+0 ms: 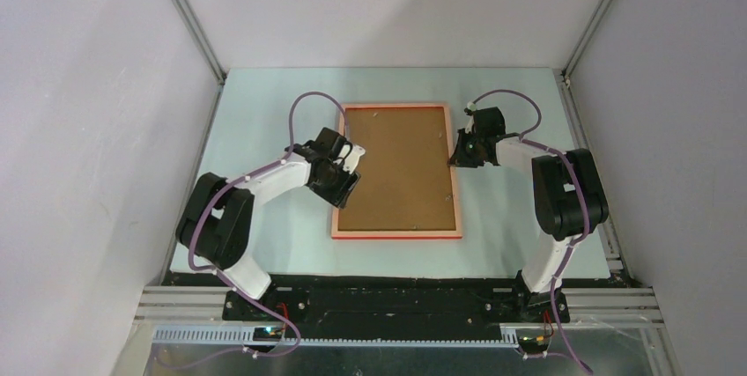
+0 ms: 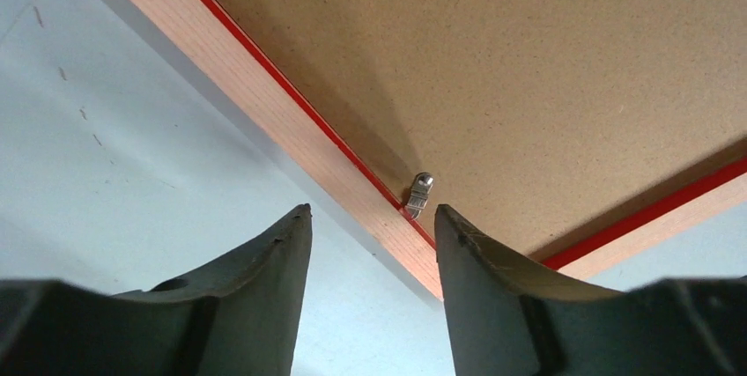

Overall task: Put the photo into the frame
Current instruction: Install the photo frame at the center of the board.

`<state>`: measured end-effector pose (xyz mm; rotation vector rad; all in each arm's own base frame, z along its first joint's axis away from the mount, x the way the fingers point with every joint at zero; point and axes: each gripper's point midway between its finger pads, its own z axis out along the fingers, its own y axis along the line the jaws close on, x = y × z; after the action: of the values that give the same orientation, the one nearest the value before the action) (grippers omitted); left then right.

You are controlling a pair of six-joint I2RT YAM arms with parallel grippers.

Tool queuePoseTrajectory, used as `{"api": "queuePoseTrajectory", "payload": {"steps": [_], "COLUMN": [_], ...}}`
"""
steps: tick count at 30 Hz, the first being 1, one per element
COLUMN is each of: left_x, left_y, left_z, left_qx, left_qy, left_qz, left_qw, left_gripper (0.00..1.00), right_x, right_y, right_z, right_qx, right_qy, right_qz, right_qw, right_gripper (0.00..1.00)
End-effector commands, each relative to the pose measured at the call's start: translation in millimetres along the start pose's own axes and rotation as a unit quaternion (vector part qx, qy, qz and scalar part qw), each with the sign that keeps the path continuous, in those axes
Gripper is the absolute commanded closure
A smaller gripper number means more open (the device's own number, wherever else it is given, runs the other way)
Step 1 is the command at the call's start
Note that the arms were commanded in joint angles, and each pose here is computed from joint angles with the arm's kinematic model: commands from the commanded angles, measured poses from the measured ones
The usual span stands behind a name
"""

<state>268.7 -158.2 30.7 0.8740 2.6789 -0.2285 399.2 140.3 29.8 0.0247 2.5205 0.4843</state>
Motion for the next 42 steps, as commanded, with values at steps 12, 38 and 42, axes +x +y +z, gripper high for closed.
{"api": "queuePoseTrajectory", "payload": {"steps": [12, 38, 42], "left_x": [-9.3, -2.0, -3.8], "left_y": [0.3, 2.5, 2.0], "left_z": [-7.7, 9.9, 12.8], "left_qx": [-0.002, -0.023, -0.021], "left_qy": [-0.026, 0.005, 0.006], "left_qz": [0.026, 0.033, 0.032], "left_qw": [0.999, 0.999, 0.999], "left_gripper": [0.33, 0.42, 0.49], "right_x": [-21.0, -21.8, -22.2], "right_y": [19.6, 18.2, 17.6], "right_z": [-0.2, -1.1, -1.6], "right_qx": [-0.046, -0.046, -0.045], "right_qy": [-0.032, -0.033, -0.033], "right_qz": [-0.008, -0.006, -0.005], "right_qw": [0.998, 0.998, 0.998], "right_gripper": [1.00, 1.00, 1.00]}}
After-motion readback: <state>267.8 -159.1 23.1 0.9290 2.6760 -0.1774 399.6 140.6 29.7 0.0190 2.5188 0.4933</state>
